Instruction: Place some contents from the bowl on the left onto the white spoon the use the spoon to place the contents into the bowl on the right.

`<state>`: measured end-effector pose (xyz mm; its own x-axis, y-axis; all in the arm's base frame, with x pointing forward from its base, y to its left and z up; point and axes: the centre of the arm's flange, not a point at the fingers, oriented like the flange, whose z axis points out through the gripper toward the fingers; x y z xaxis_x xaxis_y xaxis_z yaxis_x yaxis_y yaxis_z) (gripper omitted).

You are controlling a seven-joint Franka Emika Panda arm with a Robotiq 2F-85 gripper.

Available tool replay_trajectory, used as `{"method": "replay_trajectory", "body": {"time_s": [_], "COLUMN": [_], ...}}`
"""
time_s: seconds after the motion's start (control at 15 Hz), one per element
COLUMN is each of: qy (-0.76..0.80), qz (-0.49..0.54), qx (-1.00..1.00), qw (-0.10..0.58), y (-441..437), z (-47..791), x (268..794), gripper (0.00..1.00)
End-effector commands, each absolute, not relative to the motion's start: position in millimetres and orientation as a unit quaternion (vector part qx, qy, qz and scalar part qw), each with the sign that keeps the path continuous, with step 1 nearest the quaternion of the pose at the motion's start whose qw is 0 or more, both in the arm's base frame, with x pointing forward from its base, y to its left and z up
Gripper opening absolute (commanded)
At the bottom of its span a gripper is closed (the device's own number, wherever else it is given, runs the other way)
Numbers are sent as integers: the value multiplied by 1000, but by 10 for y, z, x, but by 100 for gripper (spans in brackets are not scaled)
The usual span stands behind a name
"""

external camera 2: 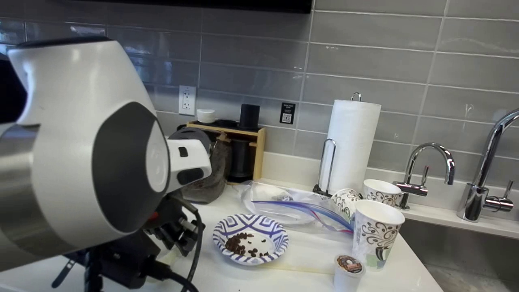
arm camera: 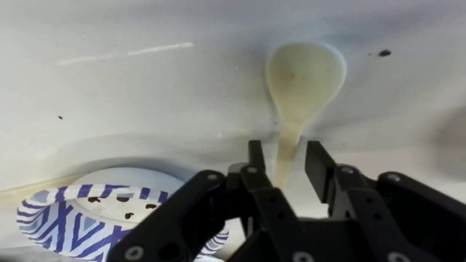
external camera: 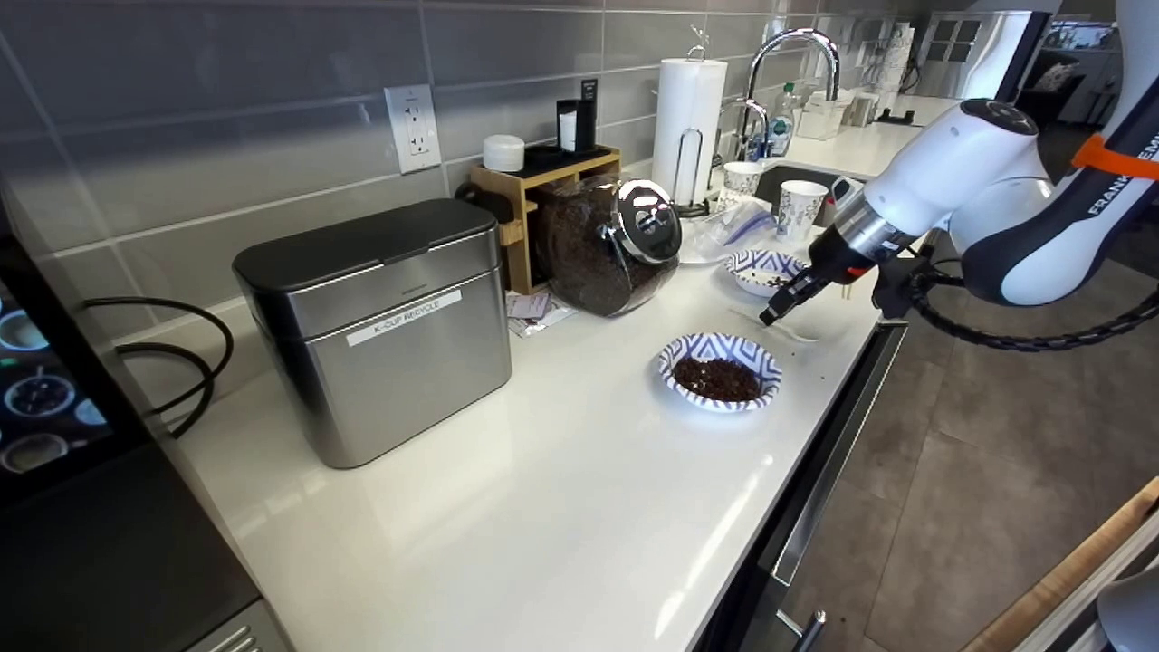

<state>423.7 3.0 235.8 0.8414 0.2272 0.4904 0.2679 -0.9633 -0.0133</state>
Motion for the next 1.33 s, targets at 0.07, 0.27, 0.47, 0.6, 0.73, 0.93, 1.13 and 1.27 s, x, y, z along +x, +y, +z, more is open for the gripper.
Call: {"method": "replay_trajectory", "body": {"time_s": [0.07, 0.27, 0.47, 0.6, 0.73, 0.93, 1.13, 1.27], "qy": [-133, -133, -132, -132, -136, -138, -132, -129], "qz": [-234, -241, -248, -249, -245, -239, -229, -225], "qx": [-961, -959, -958, -957, -957, -958, -962, -963], "qw": [59, 62, 65, 68, 73, 77, 68, 64], "y": [-208, -231, -246, -254, -251, -257, -298, -322], "z": [2736, 2769, 2815, 2838, 2887, 2935, 2990, 3008], "x": [4477, 4478, 4484, 4491, 4473, 4412, 4363, 4332], "gripper": [75, 97, 100, 100, 100, 100, 100, 100]}}
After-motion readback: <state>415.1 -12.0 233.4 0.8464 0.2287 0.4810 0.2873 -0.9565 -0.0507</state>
